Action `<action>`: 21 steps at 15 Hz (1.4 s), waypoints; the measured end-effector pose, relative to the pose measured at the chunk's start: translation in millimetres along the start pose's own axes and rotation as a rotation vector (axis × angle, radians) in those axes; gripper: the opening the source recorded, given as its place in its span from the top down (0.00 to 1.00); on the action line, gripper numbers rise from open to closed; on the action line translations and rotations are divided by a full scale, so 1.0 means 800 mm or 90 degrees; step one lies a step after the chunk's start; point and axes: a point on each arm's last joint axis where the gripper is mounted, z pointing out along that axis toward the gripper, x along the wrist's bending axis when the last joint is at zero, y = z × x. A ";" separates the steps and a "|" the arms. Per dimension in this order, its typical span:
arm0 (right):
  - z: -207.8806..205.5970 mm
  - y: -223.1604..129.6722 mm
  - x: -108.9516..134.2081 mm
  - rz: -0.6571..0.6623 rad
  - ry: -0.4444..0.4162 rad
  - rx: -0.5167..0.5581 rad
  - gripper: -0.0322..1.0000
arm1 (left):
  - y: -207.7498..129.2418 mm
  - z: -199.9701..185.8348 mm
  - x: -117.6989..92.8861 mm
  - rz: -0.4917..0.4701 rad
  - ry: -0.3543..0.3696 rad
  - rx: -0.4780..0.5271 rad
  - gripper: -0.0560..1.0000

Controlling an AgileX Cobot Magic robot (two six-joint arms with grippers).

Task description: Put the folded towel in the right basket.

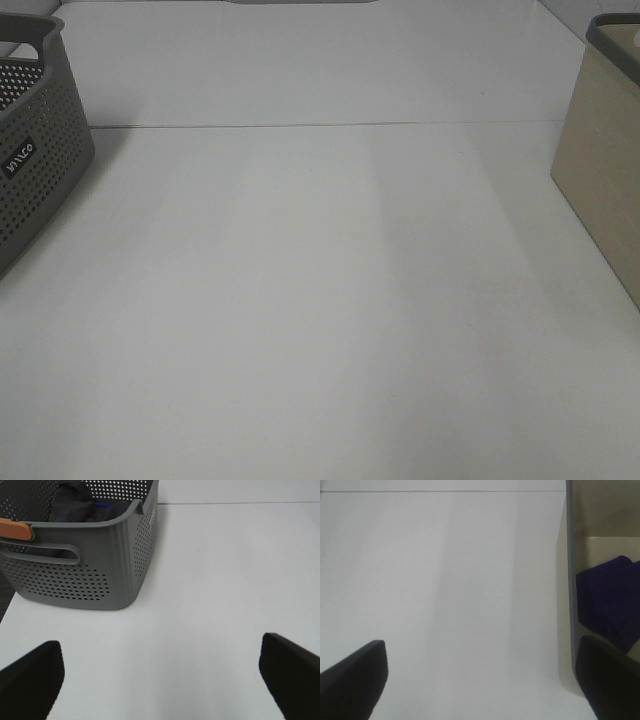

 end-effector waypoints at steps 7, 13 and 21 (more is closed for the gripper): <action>-0.087 -0.209 0.000 -0.062 -0.080 -0.119 0.02 | 0.000 0.000 0.000 0.000 0.000 0.000 0.01; -0.059 -0.293 -0.001 -0.039 -0.076 -0.150 0.02 | 0.000 0.000 0.000 0.000 0.000 0.000 0.01; -0.031 -0.304 -0.004 -0.017 -0.075 -0.115 0.02 | 0.000 0.000 0.000 0.000 0.000 0.000 0.01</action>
